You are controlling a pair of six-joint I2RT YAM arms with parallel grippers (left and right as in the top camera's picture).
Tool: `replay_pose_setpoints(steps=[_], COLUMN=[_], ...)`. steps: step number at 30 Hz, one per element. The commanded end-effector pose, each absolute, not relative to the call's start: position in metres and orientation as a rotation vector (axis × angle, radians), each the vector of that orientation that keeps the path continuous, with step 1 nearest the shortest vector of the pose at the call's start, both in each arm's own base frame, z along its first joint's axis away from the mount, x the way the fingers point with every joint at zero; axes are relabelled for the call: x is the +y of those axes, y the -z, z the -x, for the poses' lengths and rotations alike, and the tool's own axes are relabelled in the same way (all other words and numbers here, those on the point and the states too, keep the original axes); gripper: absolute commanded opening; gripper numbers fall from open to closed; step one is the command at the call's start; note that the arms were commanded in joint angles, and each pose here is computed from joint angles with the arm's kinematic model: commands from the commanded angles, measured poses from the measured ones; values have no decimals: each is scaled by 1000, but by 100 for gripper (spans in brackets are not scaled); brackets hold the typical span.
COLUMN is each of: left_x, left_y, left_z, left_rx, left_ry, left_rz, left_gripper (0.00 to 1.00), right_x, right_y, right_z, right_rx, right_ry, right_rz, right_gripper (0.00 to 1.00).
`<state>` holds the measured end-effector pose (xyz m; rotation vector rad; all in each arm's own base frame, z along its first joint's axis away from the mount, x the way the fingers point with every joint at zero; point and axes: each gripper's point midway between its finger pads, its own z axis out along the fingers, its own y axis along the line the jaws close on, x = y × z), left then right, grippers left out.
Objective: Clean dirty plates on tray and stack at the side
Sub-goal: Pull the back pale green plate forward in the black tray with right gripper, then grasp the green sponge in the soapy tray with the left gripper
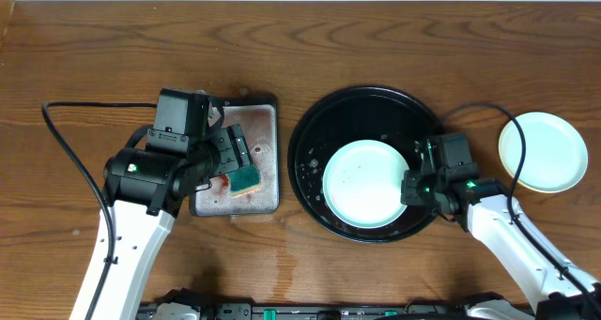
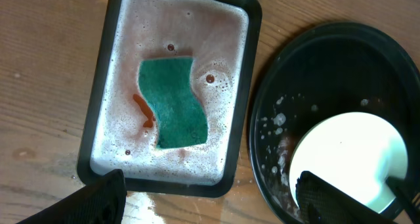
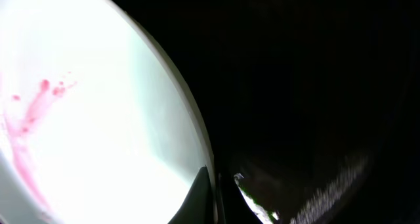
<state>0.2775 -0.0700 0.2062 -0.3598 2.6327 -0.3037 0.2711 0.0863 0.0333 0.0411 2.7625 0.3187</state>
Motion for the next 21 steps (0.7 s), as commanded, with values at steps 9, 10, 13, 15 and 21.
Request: replay_pose_setpoints(steps=[9, 10, 13, 15, 21], left_x=[-70, -70, -70, -70, -68], left_y=[-213, -213, -212, -208, -155], left_z=[-282, -282, -281, -281, -282], left_rx=[2608, 2608, 2612, 2626, 2766], left_ry=[311, 311, 310, 304, 220], left_rz=[359, 359, 360, 360, 374], left_gripper=[83, 83, 83, 82, 75], right_x=[85, 85, 93, 100, 110], right_y=[-42, -41, -44, -50, -78], right_z=[-277, -275, -271, -270, -269], right_rx=[2709, 2720, 2723, 2706, 2613], right_ry=[-240, -249, -314, -377, -466], right_rz=[245, 224, 229, 243, 269], right_gripper=[44, 44, 44, 43, 46])
